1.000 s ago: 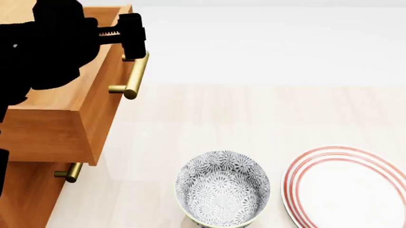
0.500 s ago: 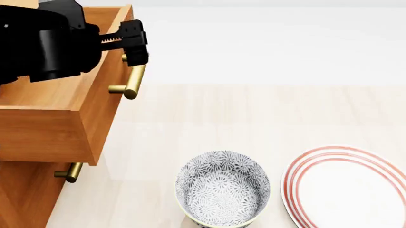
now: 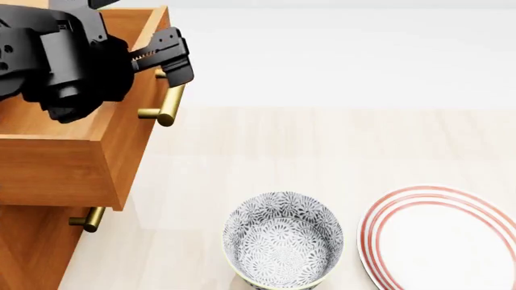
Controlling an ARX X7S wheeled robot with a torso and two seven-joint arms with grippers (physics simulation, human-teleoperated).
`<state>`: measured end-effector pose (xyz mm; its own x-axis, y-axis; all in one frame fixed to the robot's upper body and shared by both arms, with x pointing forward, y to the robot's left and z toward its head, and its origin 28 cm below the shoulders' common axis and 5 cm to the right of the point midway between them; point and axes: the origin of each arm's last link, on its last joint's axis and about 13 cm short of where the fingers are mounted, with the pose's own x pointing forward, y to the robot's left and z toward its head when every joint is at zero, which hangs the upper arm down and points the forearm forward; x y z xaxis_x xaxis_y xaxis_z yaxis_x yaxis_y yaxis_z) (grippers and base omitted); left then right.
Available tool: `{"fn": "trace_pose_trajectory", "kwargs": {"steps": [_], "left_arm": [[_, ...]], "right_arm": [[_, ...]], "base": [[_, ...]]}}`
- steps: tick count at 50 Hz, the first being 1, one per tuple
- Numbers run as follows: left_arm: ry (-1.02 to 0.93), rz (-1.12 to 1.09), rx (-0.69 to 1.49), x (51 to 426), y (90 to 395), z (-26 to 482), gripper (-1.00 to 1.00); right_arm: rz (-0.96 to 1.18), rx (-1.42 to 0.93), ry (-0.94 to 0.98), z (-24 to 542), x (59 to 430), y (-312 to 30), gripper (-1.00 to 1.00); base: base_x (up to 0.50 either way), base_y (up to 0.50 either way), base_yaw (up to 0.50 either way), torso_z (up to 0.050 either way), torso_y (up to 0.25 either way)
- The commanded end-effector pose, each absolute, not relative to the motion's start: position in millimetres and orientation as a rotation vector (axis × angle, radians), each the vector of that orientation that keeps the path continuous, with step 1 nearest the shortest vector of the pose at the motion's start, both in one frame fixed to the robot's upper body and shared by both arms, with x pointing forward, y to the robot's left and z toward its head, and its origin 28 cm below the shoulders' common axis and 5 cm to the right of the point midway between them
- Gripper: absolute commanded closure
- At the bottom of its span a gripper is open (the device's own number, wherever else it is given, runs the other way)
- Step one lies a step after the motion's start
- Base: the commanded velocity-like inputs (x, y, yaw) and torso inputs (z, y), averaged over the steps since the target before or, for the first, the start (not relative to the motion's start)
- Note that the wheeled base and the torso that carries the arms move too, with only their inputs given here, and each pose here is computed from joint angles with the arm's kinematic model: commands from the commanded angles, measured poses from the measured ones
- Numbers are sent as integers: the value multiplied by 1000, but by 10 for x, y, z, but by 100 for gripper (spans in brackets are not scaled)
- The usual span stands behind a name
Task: Open the top drawer of the cabinet.
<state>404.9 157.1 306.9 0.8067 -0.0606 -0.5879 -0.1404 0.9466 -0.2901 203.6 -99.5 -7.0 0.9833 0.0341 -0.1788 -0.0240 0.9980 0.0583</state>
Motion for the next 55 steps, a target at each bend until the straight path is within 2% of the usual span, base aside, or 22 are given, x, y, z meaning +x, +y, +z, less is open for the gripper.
{"fn": "trace_pose_trajectory", "kwargs": {"steps": [1, 29, 55], "left_arm": [[681, 24, -470, 4037, 1519, 3132, -100], [774, 5, -612, 4008, 1448, 3153, -100], [775, -234, -506, 3865, 1158, 3107, -100]], "right_arm": [[27, 61, 171, -65, 2062, -995, -100], [29, 66, 181, -56, 2041, -996, -100], [33, 68, 184, -58, 2038, -997, -100]], "base": [[0, 0, 0, 0, 0], [0, 0, 0, 0, 0], [0, 0, 0, 0, 0]]}}
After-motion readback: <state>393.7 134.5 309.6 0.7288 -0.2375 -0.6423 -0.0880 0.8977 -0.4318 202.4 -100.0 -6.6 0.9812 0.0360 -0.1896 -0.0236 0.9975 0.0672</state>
